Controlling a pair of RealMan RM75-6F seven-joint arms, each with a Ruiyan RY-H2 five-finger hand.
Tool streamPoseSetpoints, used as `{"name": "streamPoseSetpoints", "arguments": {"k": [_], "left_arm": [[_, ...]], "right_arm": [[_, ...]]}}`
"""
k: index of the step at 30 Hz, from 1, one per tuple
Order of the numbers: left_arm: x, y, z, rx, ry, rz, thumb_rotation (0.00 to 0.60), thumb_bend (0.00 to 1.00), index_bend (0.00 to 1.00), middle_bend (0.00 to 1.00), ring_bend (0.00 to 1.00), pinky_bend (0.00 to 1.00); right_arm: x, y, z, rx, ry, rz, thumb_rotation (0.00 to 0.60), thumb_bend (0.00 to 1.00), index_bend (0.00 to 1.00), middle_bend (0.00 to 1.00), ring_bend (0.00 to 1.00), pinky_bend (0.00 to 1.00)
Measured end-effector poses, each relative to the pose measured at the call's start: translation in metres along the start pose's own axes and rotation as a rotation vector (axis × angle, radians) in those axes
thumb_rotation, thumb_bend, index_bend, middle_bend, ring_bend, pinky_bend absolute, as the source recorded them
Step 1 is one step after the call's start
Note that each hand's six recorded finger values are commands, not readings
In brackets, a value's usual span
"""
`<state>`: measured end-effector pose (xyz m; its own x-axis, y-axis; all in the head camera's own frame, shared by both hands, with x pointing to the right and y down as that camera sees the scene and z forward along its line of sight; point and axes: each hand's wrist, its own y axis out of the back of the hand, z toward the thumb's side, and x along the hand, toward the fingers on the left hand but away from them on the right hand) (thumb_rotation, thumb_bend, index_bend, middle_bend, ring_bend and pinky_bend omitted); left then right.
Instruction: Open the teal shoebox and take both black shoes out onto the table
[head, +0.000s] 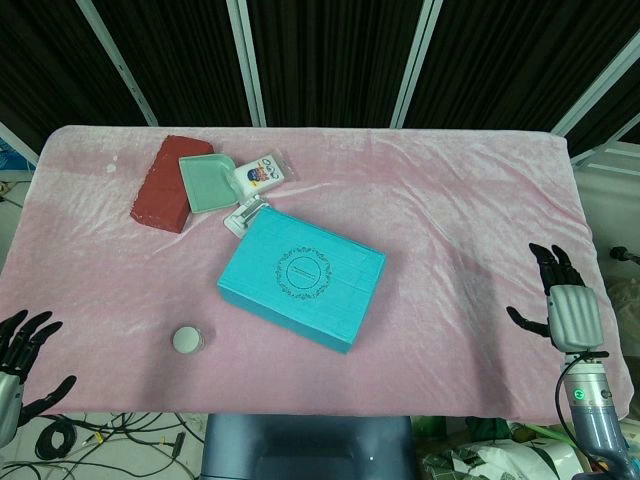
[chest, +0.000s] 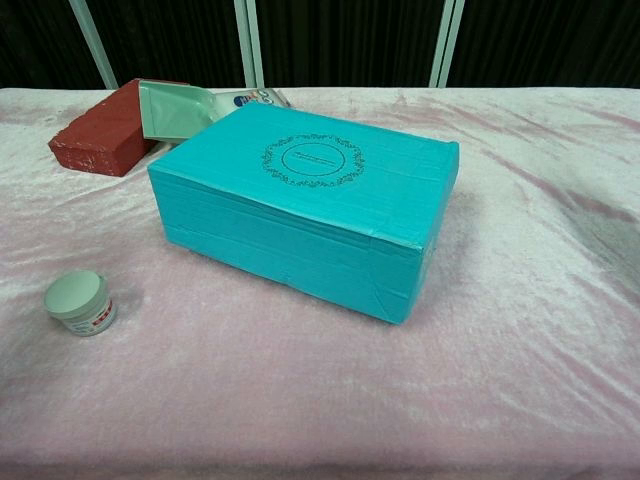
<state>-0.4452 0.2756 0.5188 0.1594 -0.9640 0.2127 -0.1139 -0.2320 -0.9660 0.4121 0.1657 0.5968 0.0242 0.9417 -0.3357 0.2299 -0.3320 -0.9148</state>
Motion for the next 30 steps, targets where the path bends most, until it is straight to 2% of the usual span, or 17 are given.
{"name": "streamPoseSetpoints", "arguments": {"k": [2,7,10,12,19,30], "left_arm": [[0.001,-0.005,-0.001,0.011,0.01,-0.031,0.6,0.0,0.22,0.18,0.1,0.18],[0.004,-0.009,-0.002,0.014,0.022,-0.058,0.6,0.0,0.22,0.18,0.1,0.18],[0.006,-0.008,-0.001,0.006,0.018,-0.058,0.6,0.0,0.22,0.18,0.1,0.18],[0.006,-0.007,0.002,0.001,0.011,-0.053,0.6,0.0,0.22,0.17,0.1,0.18],[0.006,0.003,0.005,-0.017,-0.001,-0.02,0.6,0.0,0.22,0.17,0.1,0.18],[-0.002,0.012,-0.002,-0.027,0.027,-0.005,0.6,0.0,0.22,0.17,0.1,0.17]], "right_arm": [[0.0,0.0,0.002,-0.007,0.012,-0.006,0.6,0.1,0.08,0.11,0.05,0.22],[-0.001,-0.001,0.005,-0.012,0.035,-0.002,0.6,0.09,0.08,0.11,0.04,0.22],[0.0,-0.005,0.009,-0.013,0.061,0.015,0.6,0.01,0.08,0.11,0.04,0.22],[0.0,-0.01,0.013,-0.01,0.085,0.031,0.6,0.0,0.08,0.11,0.04,0.22],[-0.01,-0.038,0.04,0.016,0.209,0.055,0.6,0.0,0.08,0.08,0.03,0.22],[-0.047,-0.082,0.096,0.076,0.44,0.021,0.6,0.0,0.08,0.08,0.03,0.22]]}}
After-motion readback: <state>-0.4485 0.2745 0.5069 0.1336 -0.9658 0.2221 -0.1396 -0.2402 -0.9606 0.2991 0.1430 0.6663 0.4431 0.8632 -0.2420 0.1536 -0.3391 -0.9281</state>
